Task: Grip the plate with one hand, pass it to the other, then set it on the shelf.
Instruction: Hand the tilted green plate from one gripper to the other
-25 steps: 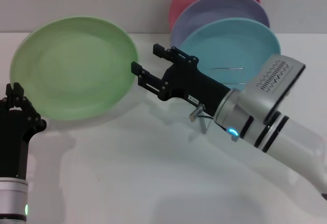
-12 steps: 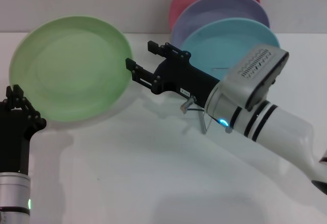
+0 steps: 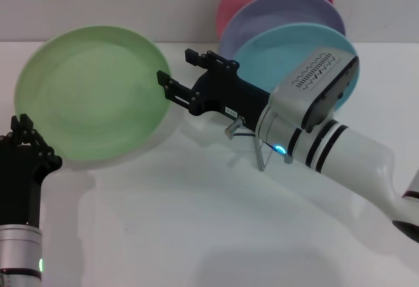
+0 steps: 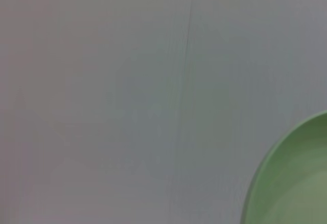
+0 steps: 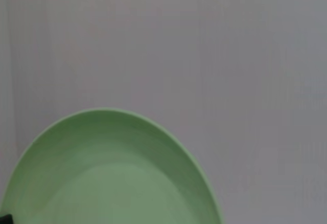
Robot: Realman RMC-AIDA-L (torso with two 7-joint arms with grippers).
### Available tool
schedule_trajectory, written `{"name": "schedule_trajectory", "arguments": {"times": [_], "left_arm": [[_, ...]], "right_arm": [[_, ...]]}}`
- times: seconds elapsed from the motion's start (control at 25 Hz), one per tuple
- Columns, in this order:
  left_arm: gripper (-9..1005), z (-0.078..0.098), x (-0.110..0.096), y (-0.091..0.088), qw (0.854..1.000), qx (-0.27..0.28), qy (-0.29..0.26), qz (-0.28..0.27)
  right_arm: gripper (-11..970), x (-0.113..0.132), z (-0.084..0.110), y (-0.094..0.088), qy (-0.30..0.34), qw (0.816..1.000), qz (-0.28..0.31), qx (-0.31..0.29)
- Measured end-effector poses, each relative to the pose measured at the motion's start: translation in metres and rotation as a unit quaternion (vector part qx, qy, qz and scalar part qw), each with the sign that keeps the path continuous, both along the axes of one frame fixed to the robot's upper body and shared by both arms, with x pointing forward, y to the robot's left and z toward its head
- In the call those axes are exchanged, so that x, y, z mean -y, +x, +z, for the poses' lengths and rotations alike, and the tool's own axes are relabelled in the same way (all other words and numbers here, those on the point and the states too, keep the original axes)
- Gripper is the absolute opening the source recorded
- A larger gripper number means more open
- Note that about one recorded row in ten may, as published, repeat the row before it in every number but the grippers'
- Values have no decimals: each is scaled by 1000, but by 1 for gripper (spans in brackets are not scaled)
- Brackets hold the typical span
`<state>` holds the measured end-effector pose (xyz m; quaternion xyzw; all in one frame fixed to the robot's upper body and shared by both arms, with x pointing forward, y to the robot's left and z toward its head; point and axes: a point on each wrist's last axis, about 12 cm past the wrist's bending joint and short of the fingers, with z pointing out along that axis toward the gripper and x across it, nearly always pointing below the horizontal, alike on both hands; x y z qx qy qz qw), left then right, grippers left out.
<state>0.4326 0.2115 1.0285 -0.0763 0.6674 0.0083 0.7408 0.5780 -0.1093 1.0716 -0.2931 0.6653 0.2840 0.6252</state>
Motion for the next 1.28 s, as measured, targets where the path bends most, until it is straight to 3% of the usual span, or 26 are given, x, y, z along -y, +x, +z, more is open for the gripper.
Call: {"name": "schedule_trajectory", "arguments": {"times": [0.84, 1.28], "left_arm": [[31, 6, 10, -1, 1000, -6, 12, 6], [32, 7, 14, 0, 1000, -5, 19, -4]], "right_arm": [[632, -4, 2, 3, -7, 1000, 2, -2], [435, -3, 1, 1, -5, 1000, 2, -2]]}}
